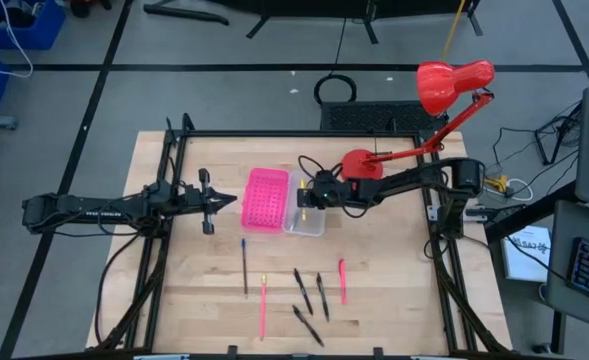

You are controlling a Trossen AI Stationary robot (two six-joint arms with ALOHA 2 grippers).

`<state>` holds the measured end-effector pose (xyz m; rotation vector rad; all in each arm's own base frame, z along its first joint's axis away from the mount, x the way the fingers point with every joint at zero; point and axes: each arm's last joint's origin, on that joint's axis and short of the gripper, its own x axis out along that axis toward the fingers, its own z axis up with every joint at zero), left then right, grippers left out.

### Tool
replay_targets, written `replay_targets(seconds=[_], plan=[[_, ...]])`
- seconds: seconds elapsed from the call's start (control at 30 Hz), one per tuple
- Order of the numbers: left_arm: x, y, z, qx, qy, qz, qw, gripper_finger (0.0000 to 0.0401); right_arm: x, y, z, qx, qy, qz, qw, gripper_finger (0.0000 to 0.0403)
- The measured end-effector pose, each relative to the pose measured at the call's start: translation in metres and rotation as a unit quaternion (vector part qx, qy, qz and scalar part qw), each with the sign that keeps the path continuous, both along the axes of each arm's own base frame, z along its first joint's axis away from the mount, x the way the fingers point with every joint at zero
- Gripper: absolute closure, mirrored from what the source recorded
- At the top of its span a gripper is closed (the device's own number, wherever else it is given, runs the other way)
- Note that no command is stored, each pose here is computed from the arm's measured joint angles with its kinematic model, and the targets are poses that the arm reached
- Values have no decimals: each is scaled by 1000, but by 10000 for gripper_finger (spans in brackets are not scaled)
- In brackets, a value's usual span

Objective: Pick & place school supplies into a supply box
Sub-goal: Put the yellow ballpen into the pink supply box, then put the pink ballpen into the pink supply box

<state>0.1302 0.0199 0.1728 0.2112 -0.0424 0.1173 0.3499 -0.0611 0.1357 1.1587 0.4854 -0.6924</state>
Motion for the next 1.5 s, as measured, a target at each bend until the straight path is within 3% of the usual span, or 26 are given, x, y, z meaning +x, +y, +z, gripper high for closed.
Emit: replay_targets(seconds=[0.23, 0.7, 0.87, 1.0, 1.1, 1.23, 1.37, 1.5], plan=[[0, 0, 0, -1, 0, 0, 1000, 391, -6, 2, -6, 27, 43, -3, 999, 353], [0, 0, 0, -4, 0, -1, 1000, 391, -5, 2, -1, 23, 31, 20, 999, 347], [0, 0, 0, -4, 0, -1, 1000, 391, 0, 2, 38, -19, -38, 61, 997, 347], [0, 0, 0, -4, 0, -1, 1000, 391, -16, 6, 81, -10, -69, 96, 993, 352], [0, 0, 0, -4, 1, -1, 1000, 391, -43, 23, 116, -6, -62, 109, 992, 368], [0, 0, -1, -5, 3, -1, 1000, 391, -84, 59, 138, 21, -7, 98, 995, 398], [0, 0, -1, -7, 3, -1, 1000, 391, -115, 100, 144, 33, 38, 85, 995, 401], [0, 0, 0, -15, -1, -1, 1000, 391, -123, 140, 134, 51, 64, 88, 993, 402]])
